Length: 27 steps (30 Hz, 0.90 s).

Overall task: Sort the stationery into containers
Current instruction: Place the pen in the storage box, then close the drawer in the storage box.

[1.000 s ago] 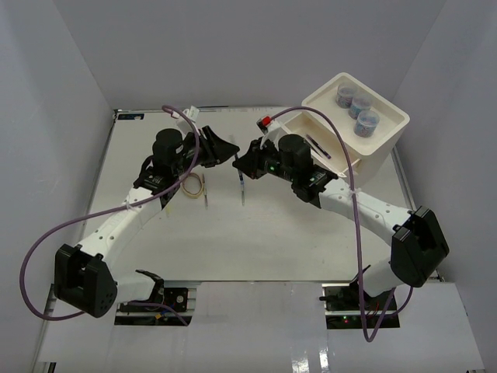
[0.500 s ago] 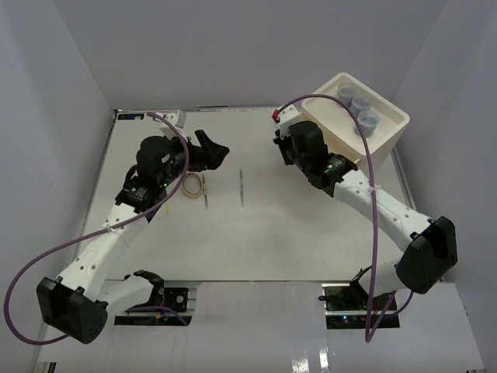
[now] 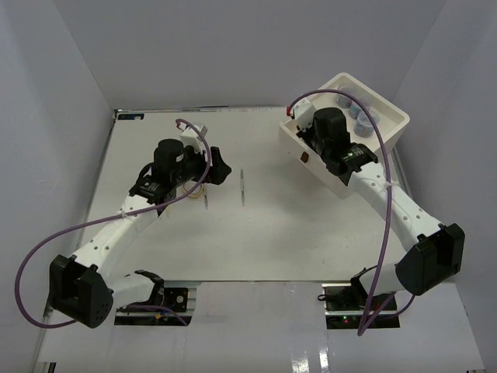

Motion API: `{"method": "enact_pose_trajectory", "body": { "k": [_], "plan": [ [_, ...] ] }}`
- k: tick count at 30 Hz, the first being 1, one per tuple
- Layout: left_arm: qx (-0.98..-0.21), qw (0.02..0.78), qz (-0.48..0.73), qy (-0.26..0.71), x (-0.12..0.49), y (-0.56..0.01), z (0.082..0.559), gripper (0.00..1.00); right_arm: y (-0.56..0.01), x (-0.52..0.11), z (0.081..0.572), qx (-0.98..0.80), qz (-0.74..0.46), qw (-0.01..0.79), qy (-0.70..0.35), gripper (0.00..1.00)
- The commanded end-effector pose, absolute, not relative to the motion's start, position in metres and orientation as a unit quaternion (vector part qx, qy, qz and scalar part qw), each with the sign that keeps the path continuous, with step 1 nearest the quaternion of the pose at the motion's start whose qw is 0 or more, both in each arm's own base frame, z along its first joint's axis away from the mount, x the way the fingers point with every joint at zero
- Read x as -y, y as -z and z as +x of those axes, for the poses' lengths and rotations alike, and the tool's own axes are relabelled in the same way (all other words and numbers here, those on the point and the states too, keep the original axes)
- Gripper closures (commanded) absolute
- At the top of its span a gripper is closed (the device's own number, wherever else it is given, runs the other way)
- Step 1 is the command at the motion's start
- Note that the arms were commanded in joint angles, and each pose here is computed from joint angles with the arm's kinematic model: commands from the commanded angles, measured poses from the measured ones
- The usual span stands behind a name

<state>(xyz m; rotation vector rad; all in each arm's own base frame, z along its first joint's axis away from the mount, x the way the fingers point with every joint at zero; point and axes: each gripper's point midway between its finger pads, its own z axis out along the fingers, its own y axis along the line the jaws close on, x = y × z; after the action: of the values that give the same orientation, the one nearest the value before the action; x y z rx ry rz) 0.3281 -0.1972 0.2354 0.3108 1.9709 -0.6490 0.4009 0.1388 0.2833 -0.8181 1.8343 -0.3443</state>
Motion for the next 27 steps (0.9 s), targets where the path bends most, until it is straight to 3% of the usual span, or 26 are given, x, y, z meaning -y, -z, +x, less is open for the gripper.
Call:
{"method": "enact_pose_trajectory", "body": {
  "k": [1,4,7,17,24,27],
  "plan": [
    [-0.796,0.504,0.163,0.294,0.214,-0.259,0.332,0.02,-0.283,-0.142,0.403,-0.756,-0.373,0.519,0.141,0.54],
    [-0.800,0.491,0.164,0.303,0.228,-0.255,0.339,0.02,-0.286,-0.147,0.401,-0.757,-0.374,0.521,0.125,0.30],
    [-0.799,0.488,0.169,0.308,0.250,-0.255,0.346,0.02,-0.302,-0.145,0.399,-0.755,-0.355,0.539,0.114,0.26],
    [-0.791,0.487,0.200,0.313,0.342,-0.239,0.374,0.02,-0.331,-0.131,0.417,-0.769,-0.274,0.577,-0.036,0.24],
    [-0.773,0.507,0.230,0.304,0.388,-0.241,0.400,0.02,-0.317,-0.111,0.433,-0.791,-0.224,0.559,-0.106,0.45],
    [-0.775,0.505,0.240,0.294,0.399,-0.230,0.407,0.02,-0.309,-0.111,0.436,-0.799,-0.212,0.551,-0.119,0.46]
  ]
}}
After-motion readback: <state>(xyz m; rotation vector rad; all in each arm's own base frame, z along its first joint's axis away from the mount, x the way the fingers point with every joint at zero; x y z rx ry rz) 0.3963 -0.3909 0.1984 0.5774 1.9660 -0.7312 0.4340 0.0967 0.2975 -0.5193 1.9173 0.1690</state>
